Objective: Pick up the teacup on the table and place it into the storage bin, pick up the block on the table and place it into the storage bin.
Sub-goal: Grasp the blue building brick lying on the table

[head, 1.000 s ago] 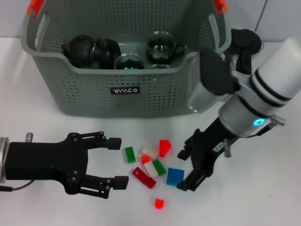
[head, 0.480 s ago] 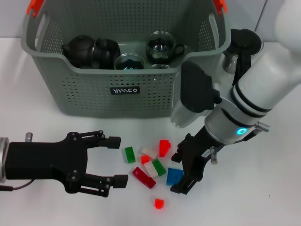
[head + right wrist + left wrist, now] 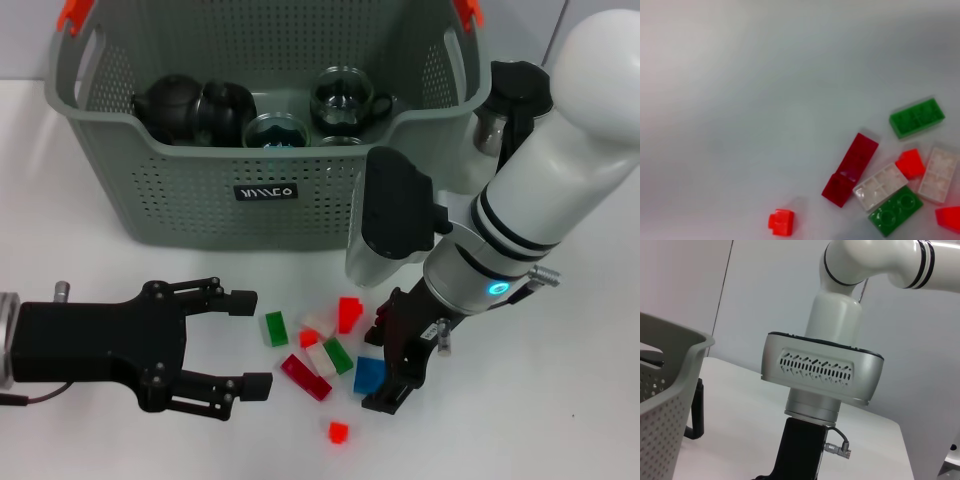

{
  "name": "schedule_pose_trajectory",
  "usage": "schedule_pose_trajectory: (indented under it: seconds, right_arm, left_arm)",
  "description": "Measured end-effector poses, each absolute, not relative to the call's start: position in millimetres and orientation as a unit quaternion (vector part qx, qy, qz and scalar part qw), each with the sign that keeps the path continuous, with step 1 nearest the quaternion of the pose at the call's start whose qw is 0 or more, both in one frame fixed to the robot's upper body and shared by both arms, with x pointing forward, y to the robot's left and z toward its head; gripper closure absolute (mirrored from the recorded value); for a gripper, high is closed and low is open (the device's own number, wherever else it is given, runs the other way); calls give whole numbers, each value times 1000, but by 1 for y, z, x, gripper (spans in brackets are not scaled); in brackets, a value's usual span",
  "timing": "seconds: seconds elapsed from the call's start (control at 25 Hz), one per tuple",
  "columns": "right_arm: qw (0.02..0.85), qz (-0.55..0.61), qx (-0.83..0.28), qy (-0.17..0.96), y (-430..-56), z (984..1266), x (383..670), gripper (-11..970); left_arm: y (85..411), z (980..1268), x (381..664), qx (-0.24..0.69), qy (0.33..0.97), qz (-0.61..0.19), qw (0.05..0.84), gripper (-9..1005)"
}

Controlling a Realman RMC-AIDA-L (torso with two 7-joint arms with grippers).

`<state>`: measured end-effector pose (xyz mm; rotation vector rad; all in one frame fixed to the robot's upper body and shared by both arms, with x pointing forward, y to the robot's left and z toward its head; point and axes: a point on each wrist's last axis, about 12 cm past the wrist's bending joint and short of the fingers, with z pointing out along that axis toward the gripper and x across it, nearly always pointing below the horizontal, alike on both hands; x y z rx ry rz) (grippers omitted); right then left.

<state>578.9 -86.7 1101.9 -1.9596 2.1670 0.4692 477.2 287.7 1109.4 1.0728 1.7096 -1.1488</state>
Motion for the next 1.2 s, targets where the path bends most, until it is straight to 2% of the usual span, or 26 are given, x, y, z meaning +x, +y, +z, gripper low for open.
schedule_pose_trajectory:
  seconds: [0.96, 1.2]
  right_arm:
    - [91, 123, -670, 727, -77, 1100, 578, 148]
    - [89, 118, -674, 724, -75, 1100, 576, 299]
  left_arm:
    - [286, 1106, 477, 423, 671, -459, 400, 49]
    - [287, 1106, 477, 420, 674, -456, 401, 48]
